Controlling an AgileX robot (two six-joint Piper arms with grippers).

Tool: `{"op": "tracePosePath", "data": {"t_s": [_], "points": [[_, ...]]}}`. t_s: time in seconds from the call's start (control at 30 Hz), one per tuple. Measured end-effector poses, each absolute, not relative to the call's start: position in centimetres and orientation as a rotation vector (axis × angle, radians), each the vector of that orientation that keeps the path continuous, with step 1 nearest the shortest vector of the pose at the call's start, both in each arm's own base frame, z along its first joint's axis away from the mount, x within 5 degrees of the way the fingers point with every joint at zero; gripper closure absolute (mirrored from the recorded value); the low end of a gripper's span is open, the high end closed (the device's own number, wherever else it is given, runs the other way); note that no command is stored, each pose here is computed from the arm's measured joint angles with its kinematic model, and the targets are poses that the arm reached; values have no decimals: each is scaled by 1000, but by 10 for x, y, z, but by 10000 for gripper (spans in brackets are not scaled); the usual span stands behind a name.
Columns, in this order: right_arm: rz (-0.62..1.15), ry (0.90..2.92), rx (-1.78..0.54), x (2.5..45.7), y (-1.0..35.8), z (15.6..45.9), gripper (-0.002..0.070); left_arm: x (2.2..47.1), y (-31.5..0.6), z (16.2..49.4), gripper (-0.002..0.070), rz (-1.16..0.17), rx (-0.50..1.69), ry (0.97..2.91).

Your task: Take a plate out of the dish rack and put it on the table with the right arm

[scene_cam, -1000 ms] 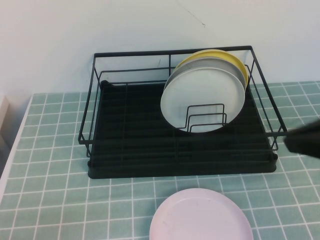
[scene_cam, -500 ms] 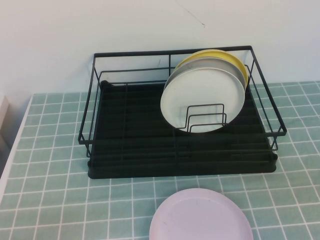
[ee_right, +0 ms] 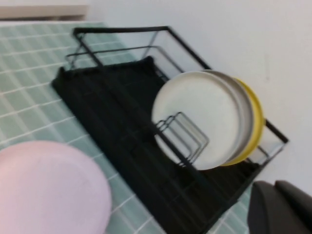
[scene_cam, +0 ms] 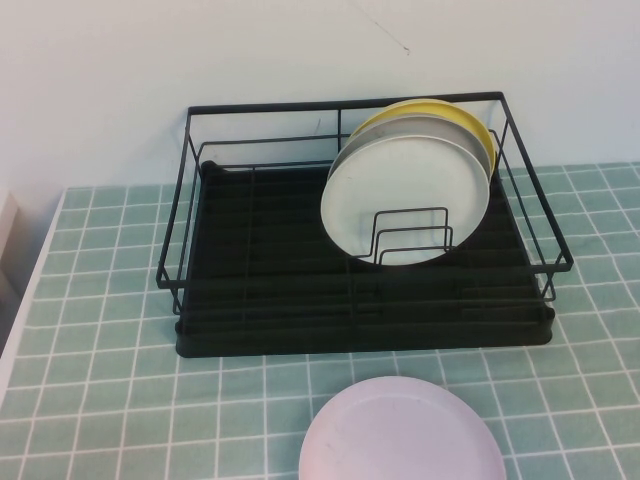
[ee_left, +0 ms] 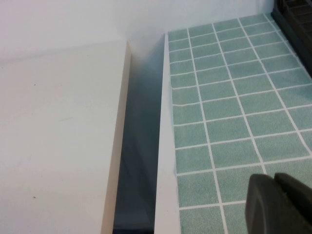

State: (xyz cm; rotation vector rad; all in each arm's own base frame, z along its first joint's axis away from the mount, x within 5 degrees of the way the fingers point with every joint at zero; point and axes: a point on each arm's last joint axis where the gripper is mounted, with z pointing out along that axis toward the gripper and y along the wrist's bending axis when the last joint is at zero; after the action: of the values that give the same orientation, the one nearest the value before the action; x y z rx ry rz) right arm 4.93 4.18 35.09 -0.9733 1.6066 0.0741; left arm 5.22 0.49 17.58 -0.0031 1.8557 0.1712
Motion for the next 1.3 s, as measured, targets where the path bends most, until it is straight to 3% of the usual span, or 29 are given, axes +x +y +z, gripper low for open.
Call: {"op": "tracePosePath", "data": {"t_s": [0.27, 0.53, 0.83, 1.3], "points": [[-143, 1493, -542, 60, 17, 279, 677, 52, 5, 176, 678, 171, -3, 1856], [-193, 1634, -192, 56, 0, 196, 678, 52, 5, 176, 678, 171, -3, 1856], [-143, 1868, -75, 53, -3, 172, 678, 52, 5, 176, 678, 171, -3, 1856], [-147, 1886, -76, 52, -3, 171, 678, 52, 5, 176, 678, 171, -3, 1858]]}}
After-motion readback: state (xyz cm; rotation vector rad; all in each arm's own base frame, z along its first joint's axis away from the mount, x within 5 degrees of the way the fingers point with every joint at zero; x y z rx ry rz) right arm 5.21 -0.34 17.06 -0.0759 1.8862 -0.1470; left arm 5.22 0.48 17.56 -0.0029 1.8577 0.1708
